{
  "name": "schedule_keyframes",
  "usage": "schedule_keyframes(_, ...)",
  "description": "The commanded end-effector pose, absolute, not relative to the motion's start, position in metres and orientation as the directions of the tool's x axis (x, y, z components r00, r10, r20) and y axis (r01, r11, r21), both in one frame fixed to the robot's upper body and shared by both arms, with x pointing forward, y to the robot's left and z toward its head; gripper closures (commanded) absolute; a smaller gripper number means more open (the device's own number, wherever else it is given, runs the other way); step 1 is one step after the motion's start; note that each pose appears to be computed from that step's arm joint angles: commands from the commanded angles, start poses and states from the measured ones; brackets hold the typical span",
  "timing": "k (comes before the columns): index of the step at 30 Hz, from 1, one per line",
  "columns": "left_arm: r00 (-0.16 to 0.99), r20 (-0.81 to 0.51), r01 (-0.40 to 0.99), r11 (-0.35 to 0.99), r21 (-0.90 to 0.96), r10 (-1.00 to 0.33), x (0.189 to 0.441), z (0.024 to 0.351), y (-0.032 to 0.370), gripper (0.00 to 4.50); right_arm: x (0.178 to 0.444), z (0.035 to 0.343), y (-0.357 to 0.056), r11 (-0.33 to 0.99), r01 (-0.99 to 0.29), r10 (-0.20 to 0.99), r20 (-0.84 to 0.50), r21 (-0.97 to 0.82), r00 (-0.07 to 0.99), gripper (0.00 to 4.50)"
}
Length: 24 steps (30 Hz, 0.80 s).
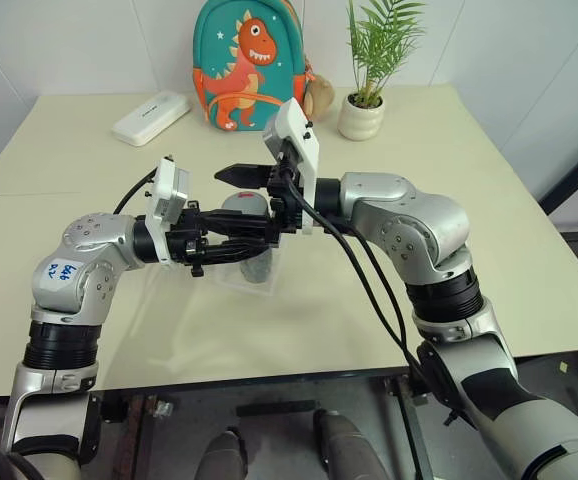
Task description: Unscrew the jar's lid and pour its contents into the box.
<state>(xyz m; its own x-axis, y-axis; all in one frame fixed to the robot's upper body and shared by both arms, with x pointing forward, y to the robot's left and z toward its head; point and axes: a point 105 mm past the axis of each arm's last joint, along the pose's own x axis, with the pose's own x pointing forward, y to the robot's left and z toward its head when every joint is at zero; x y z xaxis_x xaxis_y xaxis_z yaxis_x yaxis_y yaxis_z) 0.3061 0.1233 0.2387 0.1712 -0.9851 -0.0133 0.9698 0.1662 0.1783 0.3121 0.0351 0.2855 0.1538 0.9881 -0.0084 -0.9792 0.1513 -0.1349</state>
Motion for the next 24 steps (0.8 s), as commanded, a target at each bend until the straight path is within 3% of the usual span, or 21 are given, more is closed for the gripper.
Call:
schedule_keyframes(1,0.151,0.001,0.962,0.147,0.229,-0.989,0.301,0.249,0.122,2.32,0.318,0.296,0.019,0.192,-0.967,0.981,0.022,-0.17,0.191,0.05)
schedule_keyframes(11,0.156,0.0,0.961,0.152,0.23,-0.988,0.301,0.249,0.123,2.32,0.319,0.294,-0.001,0.189,-0.968,0.982,0.013,-0.164,0.19,0.05)
schedule_keyframes(24,0.159,-0.009,0.961,0.153,0.229,-0.987,0.3,0.248,0.125,2.32,0.285,0.293,0.004,-0.001,-0.99,1.0,0.028,-0.144,-0.005,0.05)
